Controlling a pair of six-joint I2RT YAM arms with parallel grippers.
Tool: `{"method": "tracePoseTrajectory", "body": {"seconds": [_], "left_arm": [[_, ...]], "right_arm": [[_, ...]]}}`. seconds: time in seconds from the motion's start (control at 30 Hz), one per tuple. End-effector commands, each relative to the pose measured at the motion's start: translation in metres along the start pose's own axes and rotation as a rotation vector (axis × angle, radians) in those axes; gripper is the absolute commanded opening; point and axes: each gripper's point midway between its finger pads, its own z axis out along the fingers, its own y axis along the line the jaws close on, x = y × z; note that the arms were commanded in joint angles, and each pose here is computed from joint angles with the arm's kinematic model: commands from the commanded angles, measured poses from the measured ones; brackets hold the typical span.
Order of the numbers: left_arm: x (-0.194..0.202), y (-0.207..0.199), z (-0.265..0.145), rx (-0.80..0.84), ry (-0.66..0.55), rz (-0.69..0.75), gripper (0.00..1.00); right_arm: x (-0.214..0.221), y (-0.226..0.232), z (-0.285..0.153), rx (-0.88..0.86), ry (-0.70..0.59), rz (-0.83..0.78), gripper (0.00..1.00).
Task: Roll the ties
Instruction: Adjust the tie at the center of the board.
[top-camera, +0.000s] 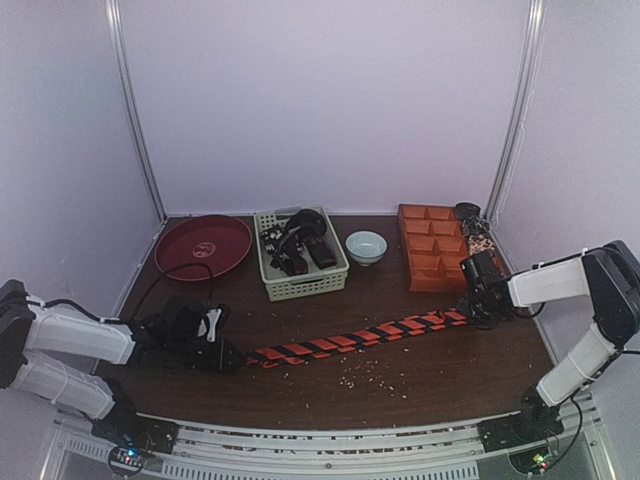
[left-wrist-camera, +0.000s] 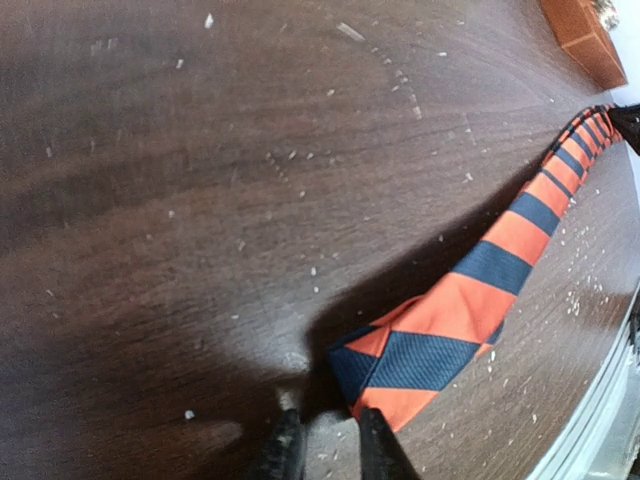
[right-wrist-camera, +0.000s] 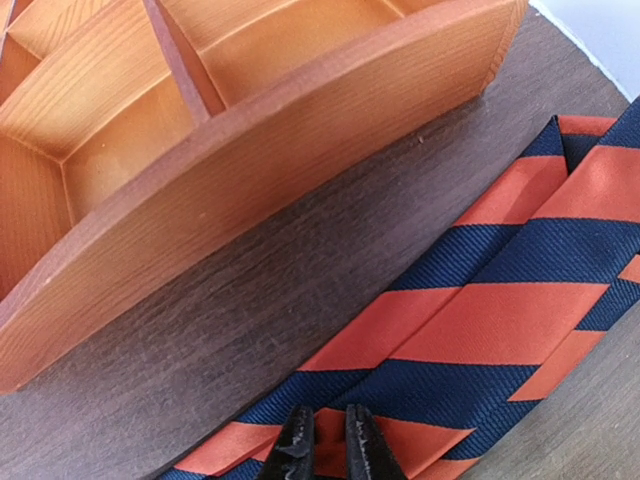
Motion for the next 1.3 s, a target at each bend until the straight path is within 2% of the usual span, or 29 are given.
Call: {"method": "tracePoseTrajectory", "body": {"seconds": [0.0, 0.23, 0.47, 0.53, 0.6, 0.67, 0.97, 1.27], "left_arm": [[-0.018, -0.005, -0.012, -0.005, -0.082, -0.02, 0.27], [-0.024, -0.022, -0.01, 0.1, -0.119, -0.057, 0.37], [-0.02, -0.016, 0.001, 0.078, -0.089, -0.071, 0.39], [-0.021, -0.018, 0.003, 0.086, -0.087, -0.068, 0.3], [-0.026, -0.018, 0.002, 0.065, -0.095, -0.061, 0.11], [-0.031, -0.016, 0.0, 0.036, -0.105, -0.045, 0.0], [-0.05, 0.011, -0.031, -0.169, -0.157, 0.024, 0.0], [-0.067, 0.025, -0.058, -0.266, -0.216, 0.032, 0.0]], "right_arm": [[0.011, -0.011, -0.008, 0.006, 0.054, -0.025, 0.15], [0.005, -0.006, -0.013, -0.021, 0.043, -0.031, 0.16], [0.006, -0.004, -0.012, -0.025, 0.047, -0.04, 0.16], [0.004, -0.001, -0.013, -0.037, 0.047, -0.044, 0.17], [0.003, 0.002, -0.014, -0.045, 0.048, -0.056, 0.18], [0.001, 0.001, -0.016, -0.038, 0.047, -0.077, 0.19], [-0.026, -0.024, -0.037, 0.097, -0.044, -0.129, 0.2], [-0.041, -0.032, -0.035, 0.172, -0.069, -0.142, 0.2]]}}
